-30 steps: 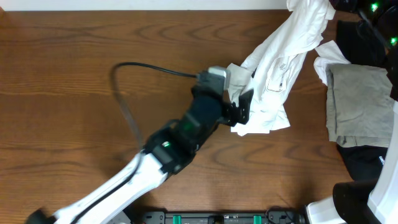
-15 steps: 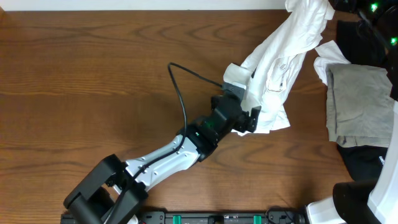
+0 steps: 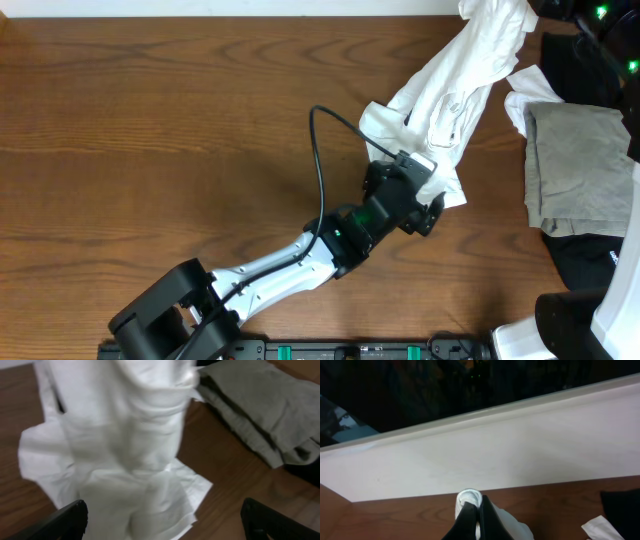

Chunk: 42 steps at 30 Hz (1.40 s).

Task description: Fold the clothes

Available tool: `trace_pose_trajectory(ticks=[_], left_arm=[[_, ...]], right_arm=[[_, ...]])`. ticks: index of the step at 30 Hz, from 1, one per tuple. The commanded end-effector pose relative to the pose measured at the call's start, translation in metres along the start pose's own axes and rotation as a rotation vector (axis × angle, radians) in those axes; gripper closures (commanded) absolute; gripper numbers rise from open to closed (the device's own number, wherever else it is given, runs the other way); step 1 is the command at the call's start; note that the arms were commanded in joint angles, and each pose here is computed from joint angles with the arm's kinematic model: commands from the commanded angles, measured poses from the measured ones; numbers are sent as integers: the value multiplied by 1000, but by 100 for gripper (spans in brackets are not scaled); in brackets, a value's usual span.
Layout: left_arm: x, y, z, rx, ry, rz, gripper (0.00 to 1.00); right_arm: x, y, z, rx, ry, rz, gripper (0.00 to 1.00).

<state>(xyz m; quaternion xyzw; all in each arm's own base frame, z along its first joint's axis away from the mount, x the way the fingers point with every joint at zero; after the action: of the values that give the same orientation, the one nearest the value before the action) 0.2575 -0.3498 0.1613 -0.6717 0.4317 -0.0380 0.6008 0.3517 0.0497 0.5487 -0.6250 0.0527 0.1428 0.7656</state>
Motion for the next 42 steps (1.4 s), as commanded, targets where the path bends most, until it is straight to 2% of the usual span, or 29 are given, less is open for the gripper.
trace_pose_trajectory(ticks=[1, 4, 8, 18, 26, 27, 28, 33, 42], left_arm=[[-2, -13, -1, 31, -18, -34, 2], [-2, -17, -11, 129, 32, -39, 2], [-4, -27, -11, 213, -60, -74, 2], [25, -32, -1, 206, -115, -44, 2], [40, -49, -2, 75, -121, -131, 1], [40, -50, -3, 70, -118, -139, 12], [40, -52, -2, 67, -118, -145, 28], [40, -53, 6, 66, -138, -142, 94], [16, -60, 27, 141, -269, -90, 94]], right_arm=[[-4, -3, -1, -3, 1, -9, 99], [-4, -1, -1, -2, 2, -1, 99], [-4, -1, -1, -2, 2, -1, 99], [-4, -1, -1, 17, -3, 0, 99], [-4, -1, 2, 17, -25, 4, 99], [-4, -1, 2, 17, -25, 4, 99], [-4, -1, 2, 17, -25, 4, 99], [-4, 0, 2, 17, -25, 6, 99], [-5, 0, 2, 8, -23, 5, 99]])
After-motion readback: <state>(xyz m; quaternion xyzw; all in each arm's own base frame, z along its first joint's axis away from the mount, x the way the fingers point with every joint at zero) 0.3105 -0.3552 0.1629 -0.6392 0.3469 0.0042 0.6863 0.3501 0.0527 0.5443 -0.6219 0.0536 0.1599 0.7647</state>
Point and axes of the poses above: each gripper's point midway between its finger pads, its own x axis out along the fingers, its own z axis along the line the jaws close on, y = z × x, the point moved 5 cm from there along -x, back along the fingers, and after that the axes turned 8 degrees about -x, right-handed, at the moved point
